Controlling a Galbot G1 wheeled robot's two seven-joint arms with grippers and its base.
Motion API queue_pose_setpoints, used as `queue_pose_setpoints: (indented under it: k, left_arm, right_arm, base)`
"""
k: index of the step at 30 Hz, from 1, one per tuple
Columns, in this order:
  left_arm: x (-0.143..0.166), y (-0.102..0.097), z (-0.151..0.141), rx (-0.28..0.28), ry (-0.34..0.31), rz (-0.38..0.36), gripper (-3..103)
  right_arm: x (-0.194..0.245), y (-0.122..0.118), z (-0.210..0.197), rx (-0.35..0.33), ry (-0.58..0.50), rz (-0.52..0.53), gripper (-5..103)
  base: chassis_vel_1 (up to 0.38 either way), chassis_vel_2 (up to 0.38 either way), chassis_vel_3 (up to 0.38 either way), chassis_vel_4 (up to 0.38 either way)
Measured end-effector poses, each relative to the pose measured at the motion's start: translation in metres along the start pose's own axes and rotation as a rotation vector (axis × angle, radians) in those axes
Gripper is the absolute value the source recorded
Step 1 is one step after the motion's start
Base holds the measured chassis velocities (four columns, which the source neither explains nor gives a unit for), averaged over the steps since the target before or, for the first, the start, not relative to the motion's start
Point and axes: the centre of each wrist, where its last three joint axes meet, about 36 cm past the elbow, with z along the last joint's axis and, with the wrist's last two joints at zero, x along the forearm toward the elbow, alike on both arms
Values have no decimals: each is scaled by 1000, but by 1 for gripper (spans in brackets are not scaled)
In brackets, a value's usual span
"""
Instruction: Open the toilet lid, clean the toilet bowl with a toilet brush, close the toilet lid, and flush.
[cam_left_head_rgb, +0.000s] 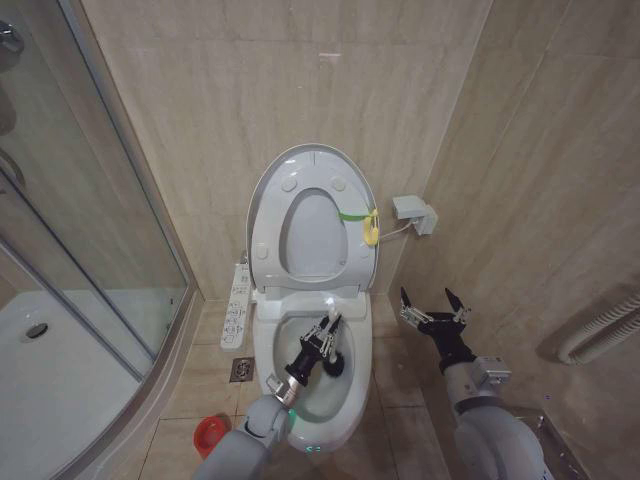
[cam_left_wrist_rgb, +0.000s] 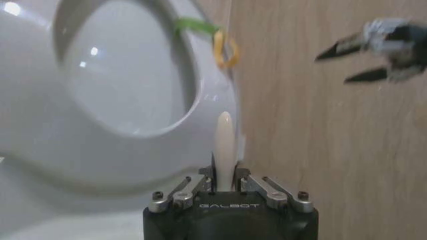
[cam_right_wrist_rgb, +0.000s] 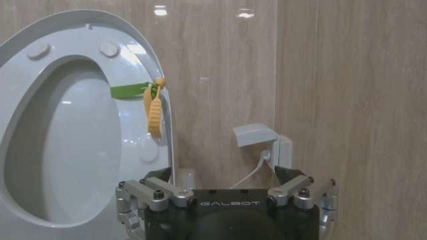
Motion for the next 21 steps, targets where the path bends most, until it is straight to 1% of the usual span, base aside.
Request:
queue_pose_setpoints:
  k: [1,2,4,5,6,7,8,10,12,13,15,17,18,19,21]
  left_arm:
    - [2,9,3,-9,16,-12,19]
    - [2,9,3,-9,16,-12,19]
    - [12,34,7,-32,54,-49,19]
    - [12,34,7,-32,54,-49,19]
    - [13,41,6,-35,55,-58,19]
    - [11,43,2,-30,45,-65,19]
    - [11,43,2,-30,45,-65,19]
    - [1,37,-6,-20,8,-53,19]
    - [-9,17,-14,1,-33,-17,19]
    - [-9,17,-14,1,-33,-17,19]
    - [-14,2,-18,19,-50,9,19]
    - [-12,-5,-12,26,-36,18,19]
    - [-9,-4,-7,24,-20,14,19]
    - [-9,-4,-7,24,-20,14,19]
    - [-1,6,1,13,16,-5,19]
  right_arm:
    - [0,0,0,0,0,0,100]
    - [0,0,0,0,0,0,100]
    - [0,0,0,0,0,0,100]
    - [0,0,0,0,0,0,100]
    - [0,0,0,0,0,0,100]
    - [0,0,0,0,0,0,100]
    - [0,0,0,0,0,0,100]
    - [0,0,0,0,0,0,100]
    - [0,0,0,0,0,0,100]
    - [0,0,0,0,0,0,100]
    - [0,0,0,0,0,0,100]
    - [0,0,0,0,0,0,100]
    - [0,0,0,0,0,0,100]
    - [0,0,0,0,0,0,100]
    - [0,0,0,0,0,0,100]
  base:
    - [0,0,0,0]
    - [0,0,0,0]
    - [0,0,0,0]
    - [0,0,0,0]
    - [0,0,0,0]
    - [0,0,0,0]
    - [0,0,0,0]
    - [0,0,0,0]
    - [0,0,0,0]
    - [0,0,0,0]
    - [0,0,0,0]
    - [0,0,0,0]
    - [0,0,0,0]
    - [0,0,0,0]
    - [0,0,0,0]
